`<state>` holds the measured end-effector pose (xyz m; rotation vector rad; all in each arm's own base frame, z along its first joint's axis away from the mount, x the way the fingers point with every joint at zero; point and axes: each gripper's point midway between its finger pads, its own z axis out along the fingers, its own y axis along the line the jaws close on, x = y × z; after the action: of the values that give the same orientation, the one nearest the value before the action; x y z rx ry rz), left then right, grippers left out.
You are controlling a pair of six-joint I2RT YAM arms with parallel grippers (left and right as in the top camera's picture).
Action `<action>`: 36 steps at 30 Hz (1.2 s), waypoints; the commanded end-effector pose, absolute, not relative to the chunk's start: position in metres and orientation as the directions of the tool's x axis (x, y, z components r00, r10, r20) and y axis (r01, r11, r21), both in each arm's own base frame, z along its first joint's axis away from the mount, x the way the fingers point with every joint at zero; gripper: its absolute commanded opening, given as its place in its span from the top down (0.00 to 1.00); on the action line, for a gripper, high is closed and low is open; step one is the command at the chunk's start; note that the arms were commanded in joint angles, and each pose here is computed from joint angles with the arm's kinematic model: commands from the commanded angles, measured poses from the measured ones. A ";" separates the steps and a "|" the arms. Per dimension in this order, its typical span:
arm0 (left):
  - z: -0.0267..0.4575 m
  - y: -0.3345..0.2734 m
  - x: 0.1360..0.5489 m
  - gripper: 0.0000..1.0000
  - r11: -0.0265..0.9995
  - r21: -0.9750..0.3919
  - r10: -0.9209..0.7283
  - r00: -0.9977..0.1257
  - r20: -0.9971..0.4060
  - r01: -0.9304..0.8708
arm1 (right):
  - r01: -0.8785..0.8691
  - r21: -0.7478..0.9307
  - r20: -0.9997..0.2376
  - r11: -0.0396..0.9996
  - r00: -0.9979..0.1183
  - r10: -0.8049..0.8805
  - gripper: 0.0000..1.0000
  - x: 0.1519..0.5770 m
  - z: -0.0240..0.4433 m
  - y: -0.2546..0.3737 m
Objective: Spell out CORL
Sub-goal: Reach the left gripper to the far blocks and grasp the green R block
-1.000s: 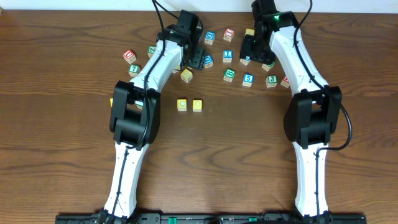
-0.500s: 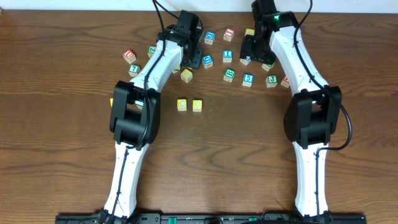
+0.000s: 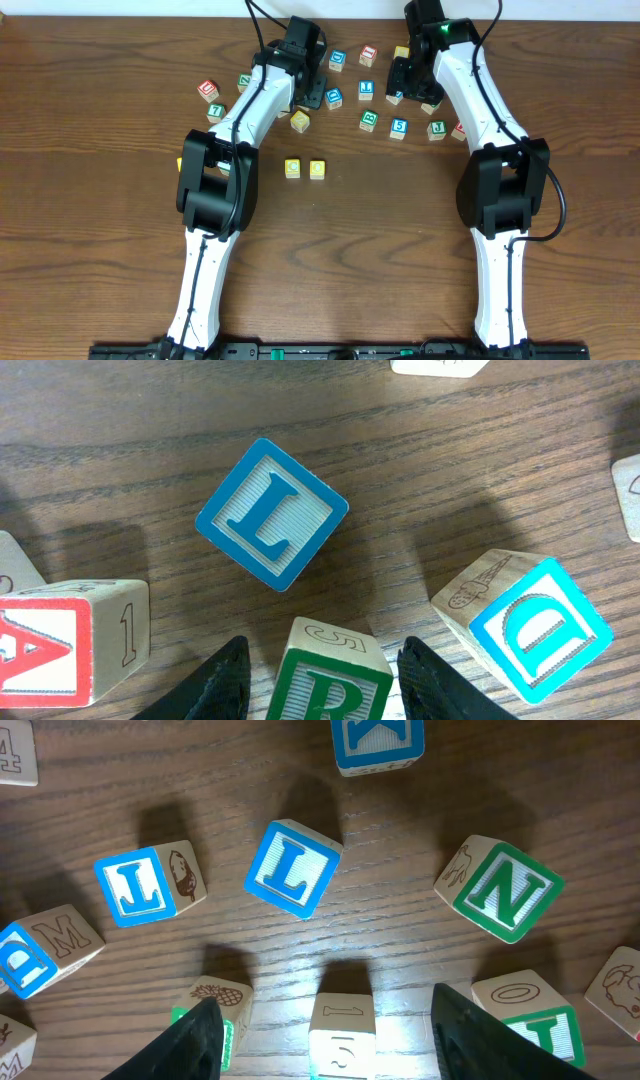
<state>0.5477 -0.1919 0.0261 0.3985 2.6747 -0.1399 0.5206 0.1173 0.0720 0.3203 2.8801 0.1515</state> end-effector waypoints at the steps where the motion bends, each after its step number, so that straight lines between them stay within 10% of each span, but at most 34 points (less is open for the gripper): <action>1: 0.015 -0.188 0.544 0.53 0.954 -0.021 0.264 -0.874 -0.408 0.298 | 0.203 0.109 -0.224 0.973 -0.949 0.223 0.39 0.520 0.070 0.111; 24: 0.013 -0.188 0.543 0.69 0.955 -0.022 0.260 -0.875 -0.409 0.294 | 0.190 0.104 -0.228 0.976 -0.951 0.209 0.37 0.521 0.070 0.109; 36: 0.106 -0.188 0.544 0.69 0.965 -0.048 0.195 -0.829 -0.524 0.257 | 0.202 0.102 -0.229 0.974 -0.948 0.220 0.36 0.522 0.070 0.103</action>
<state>0.5396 -0.1884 0.0402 0.3824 2.6796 -0.1376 0.5207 0.1153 0.0719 0.3023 2.8818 0.1424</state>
